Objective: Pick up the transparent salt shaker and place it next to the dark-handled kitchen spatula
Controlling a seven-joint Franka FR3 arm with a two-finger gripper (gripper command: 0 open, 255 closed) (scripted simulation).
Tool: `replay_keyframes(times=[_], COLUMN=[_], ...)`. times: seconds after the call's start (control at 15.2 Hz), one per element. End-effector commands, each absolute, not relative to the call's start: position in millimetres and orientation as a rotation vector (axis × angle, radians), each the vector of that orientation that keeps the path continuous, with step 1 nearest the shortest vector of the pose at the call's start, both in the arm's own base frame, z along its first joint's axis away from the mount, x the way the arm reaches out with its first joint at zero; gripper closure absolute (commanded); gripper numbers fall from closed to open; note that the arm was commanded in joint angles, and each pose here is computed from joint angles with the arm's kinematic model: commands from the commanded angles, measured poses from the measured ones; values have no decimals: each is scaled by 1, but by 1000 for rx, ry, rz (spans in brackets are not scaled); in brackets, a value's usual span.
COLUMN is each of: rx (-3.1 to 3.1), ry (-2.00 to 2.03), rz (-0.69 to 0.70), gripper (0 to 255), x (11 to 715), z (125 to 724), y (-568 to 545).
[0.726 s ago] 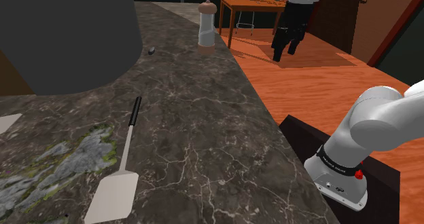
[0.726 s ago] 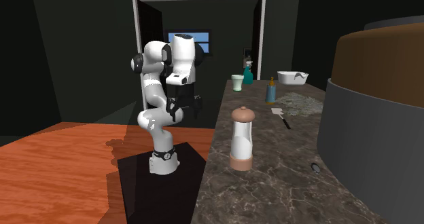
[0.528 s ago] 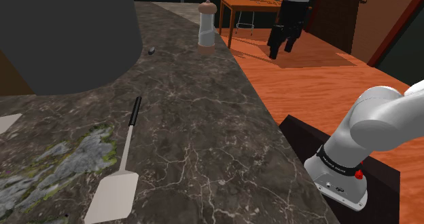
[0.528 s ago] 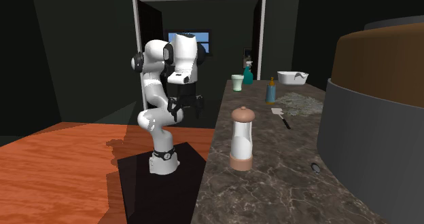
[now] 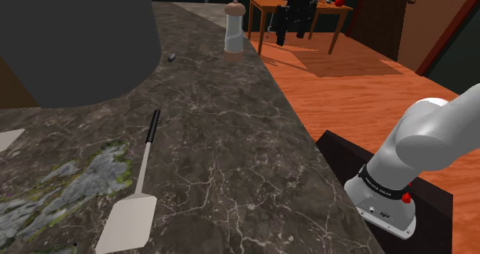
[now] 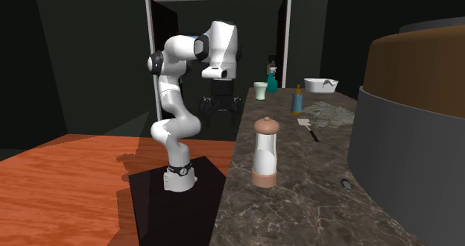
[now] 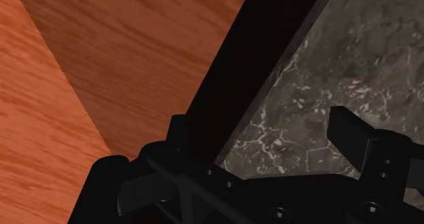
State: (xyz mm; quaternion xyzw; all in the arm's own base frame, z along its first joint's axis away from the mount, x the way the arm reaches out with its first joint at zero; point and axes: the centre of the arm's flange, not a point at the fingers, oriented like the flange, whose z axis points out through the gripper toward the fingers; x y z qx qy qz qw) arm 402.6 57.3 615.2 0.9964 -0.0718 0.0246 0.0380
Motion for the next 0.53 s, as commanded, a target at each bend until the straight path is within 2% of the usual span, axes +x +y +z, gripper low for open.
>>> replay_keyframes(times=[0.0, 0.46], rx=[3042, 2987], ry=[-229, -258], rz=[105, 201], gripper=[0, 0], x=[425, 496], z=[624, 663], y=[65, 93])
